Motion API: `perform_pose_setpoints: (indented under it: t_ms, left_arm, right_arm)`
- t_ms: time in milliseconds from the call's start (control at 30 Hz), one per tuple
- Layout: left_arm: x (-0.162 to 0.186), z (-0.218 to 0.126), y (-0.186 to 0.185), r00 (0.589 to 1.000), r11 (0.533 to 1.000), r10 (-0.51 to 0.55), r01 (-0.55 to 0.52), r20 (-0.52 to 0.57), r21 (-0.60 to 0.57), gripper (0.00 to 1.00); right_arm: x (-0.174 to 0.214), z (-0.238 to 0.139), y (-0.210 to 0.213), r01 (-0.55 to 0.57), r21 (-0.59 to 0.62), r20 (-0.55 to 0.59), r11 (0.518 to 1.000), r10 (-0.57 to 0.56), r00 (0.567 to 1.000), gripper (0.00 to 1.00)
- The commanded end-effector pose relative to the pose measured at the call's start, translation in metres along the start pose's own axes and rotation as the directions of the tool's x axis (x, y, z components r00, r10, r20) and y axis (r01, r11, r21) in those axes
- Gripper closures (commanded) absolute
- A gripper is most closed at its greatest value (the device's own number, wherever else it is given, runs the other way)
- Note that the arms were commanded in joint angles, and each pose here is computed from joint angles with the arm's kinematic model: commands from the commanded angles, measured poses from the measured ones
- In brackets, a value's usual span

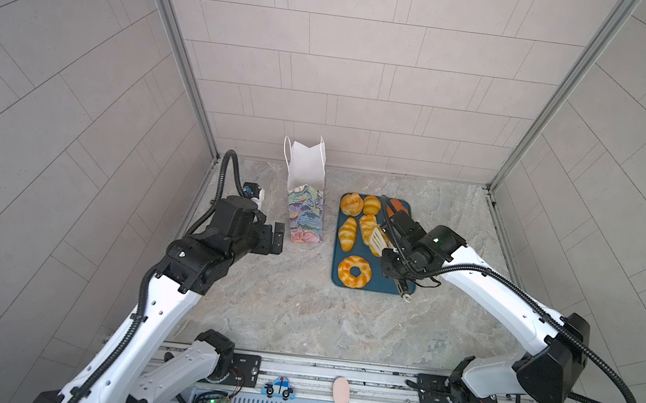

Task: Place the fake bread into the paper bag
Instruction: 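Lift the roll in the tongs toward the paper bag with the right gripper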

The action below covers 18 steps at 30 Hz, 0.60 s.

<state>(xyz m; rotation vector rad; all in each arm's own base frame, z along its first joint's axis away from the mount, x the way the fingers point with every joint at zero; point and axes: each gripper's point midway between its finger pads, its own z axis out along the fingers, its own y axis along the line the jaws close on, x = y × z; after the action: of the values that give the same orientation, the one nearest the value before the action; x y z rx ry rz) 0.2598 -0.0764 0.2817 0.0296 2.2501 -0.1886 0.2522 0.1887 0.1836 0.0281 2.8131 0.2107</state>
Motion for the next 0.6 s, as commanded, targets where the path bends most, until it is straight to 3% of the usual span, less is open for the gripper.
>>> perform_pose_setpoints:
  t_ms: [0,567]
  left_arm:
    - [0.002,0.003,0.003,1.000,1.000,-0.028,0.028,-0.001,-0.008,0.00]
    - [0.004,0.010,0.009,0.998,0.998,-0.065,0.065,-0.008,-0.017,0.00]
  right_arm:
    - [-0.021,-0.025,0.015,0.008,-0.096,0.103,0.995,0.001,0.995,0.66]
    - [-0.072,-0.081,0.091,0.120,-0.348,0.269,0.930,-0.024,0.963,0.66]
